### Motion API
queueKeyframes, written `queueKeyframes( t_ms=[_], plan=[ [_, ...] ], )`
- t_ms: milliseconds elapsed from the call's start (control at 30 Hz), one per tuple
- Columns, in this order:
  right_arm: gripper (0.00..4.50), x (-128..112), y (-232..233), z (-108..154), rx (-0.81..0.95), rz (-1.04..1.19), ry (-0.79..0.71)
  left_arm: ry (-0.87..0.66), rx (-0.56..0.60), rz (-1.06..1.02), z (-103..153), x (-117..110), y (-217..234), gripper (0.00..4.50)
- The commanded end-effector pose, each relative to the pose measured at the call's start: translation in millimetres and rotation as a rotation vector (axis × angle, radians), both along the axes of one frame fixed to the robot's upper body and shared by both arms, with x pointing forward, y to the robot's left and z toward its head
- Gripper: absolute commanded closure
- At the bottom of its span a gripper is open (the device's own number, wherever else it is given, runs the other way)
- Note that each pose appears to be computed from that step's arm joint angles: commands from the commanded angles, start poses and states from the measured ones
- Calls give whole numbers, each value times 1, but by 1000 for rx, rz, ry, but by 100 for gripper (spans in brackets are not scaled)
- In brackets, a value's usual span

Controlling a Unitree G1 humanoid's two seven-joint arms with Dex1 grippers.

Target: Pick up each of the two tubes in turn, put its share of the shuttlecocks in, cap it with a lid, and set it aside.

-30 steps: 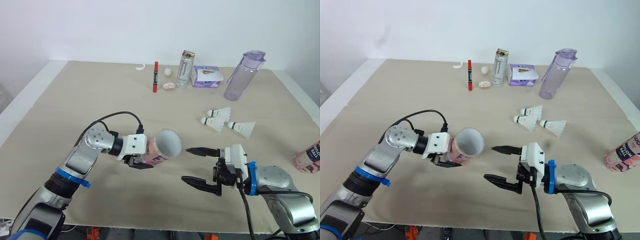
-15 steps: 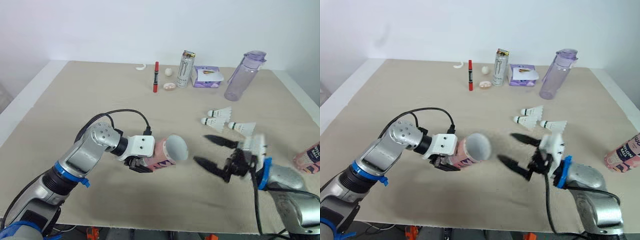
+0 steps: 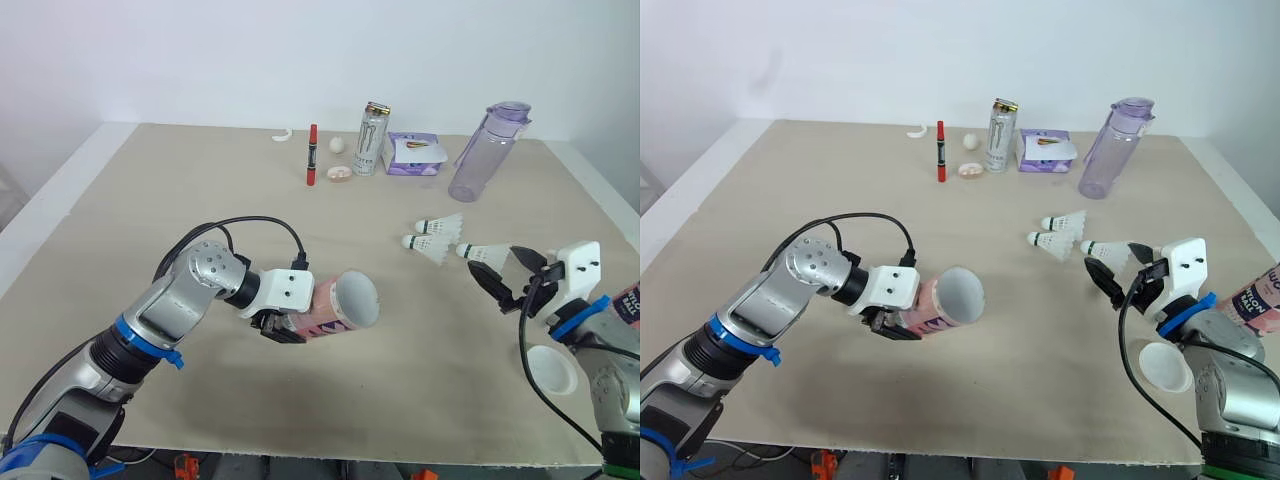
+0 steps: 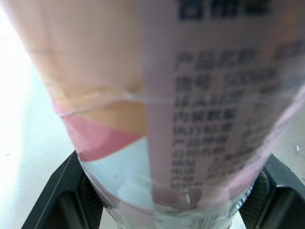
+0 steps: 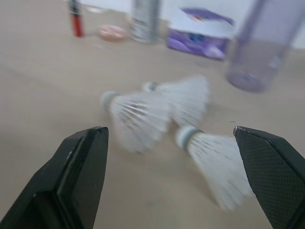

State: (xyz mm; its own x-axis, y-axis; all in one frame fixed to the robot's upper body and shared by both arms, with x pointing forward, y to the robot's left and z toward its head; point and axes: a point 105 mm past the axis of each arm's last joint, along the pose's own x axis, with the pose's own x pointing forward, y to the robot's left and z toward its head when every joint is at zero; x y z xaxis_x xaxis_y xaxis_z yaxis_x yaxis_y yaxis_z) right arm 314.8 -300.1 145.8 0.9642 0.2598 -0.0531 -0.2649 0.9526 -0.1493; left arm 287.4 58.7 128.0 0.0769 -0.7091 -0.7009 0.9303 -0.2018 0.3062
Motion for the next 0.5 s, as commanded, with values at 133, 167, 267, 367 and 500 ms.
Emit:
queueKeyframes(
  t_ms=[133,167,267,367,500],
  plan=[
    [0,11,-7,22,-42,-12,-67,-4,15,21,-3,1,2,129],
    [0,11,-4,25,-40,-3,-75,-1,14,26,-3,0,2,129],
    [0,8,17,24,-54,90,-68,2,15,35,-5,0,4,129],
    [0,4,40,20,-40,171,-50,1,15,40,-6,0,4,129],
    [0,6,65,16,11,240,-27,-1,8,42,-5,1,2,129]
  ],
)
